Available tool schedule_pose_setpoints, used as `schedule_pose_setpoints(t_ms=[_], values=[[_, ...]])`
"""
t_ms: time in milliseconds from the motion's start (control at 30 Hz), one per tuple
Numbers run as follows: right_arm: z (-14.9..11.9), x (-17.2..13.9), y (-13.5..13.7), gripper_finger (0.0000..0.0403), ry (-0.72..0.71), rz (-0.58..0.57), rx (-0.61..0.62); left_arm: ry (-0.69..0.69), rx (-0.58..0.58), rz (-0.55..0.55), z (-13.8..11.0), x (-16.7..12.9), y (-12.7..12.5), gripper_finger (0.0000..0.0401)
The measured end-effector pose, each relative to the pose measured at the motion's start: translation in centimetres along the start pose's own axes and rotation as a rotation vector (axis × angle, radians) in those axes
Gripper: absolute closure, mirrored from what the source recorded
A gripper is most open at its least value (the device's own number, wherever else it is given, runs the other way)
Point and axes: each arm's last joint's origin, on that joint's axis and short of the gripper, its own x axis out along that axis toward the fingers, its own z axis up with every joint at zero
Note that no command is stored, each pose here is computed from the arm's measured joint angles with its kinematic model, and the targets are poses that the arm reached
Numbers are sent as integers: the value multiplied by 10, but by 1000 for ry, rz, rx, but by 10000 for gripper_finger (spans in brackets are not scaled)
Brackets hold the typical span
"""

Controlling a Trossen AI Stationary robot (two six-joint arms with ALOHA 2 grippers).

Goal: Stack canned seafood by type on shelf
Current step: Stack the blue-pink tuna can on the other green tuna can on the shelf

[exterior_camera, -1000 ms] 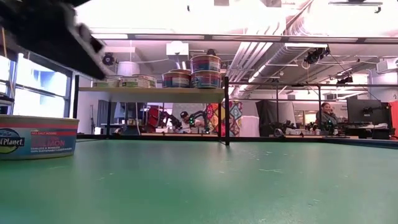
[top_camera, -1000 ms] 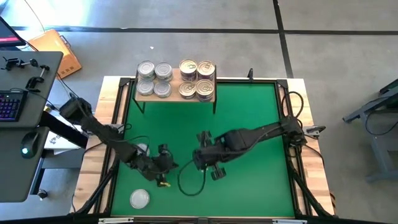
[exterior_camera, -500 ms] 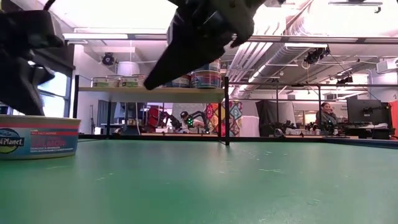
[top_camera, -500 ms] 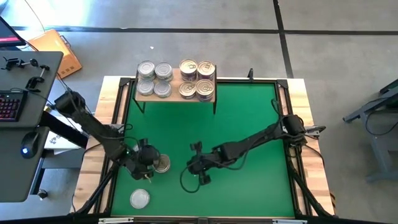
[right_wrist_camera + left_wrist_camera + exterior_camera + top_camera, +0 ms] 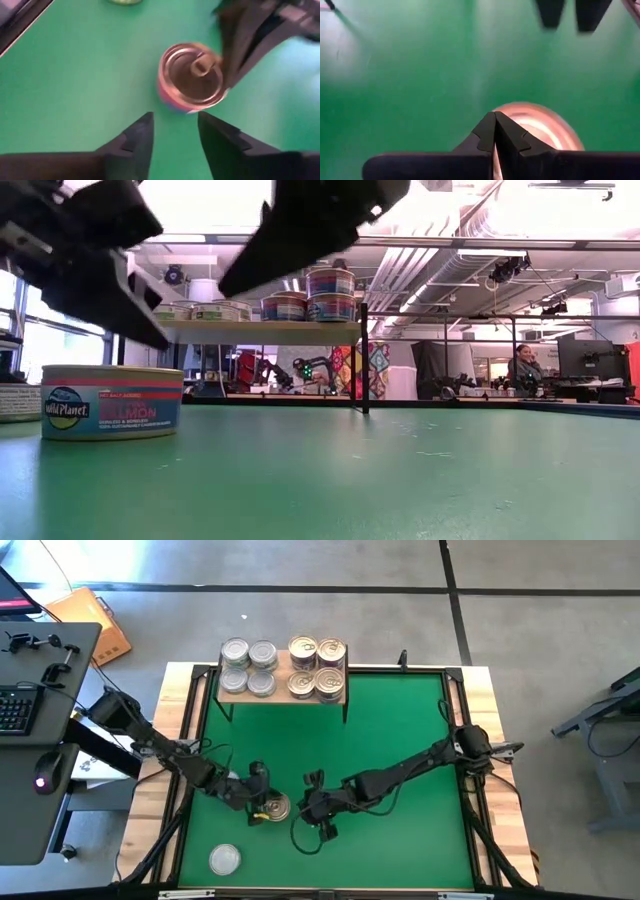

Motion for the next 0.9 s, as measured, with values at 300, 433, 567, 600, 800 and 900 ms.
schedule_pose_setpoints(t_ms=[300, 433, 567, 600, 800, 900], values=[[-51, 27, 9, 225, -195, 19, -46, 173, -31, 21, -3, -9, -1, 401], [-58, 30, 6, 224, -310, -25, -24, 172, -59, 78, -13, -8, 5, 401], [-55, 31, 4, 213, -327, -33, -18, 100, -60, 51, -22, -3, 11, 401], [-54, 30, 4, 206, -338, -35, -20, 81, -58, 42, -24, -2, 12, 401], [-53, 30, 4, 151, -343, -62, -88, 21, -48, 13, -27, 1, 18, 401], [-53, 30, 3, 127, -344, -78, -120, 4, -40, 11, -27, 1, 20, 401]])
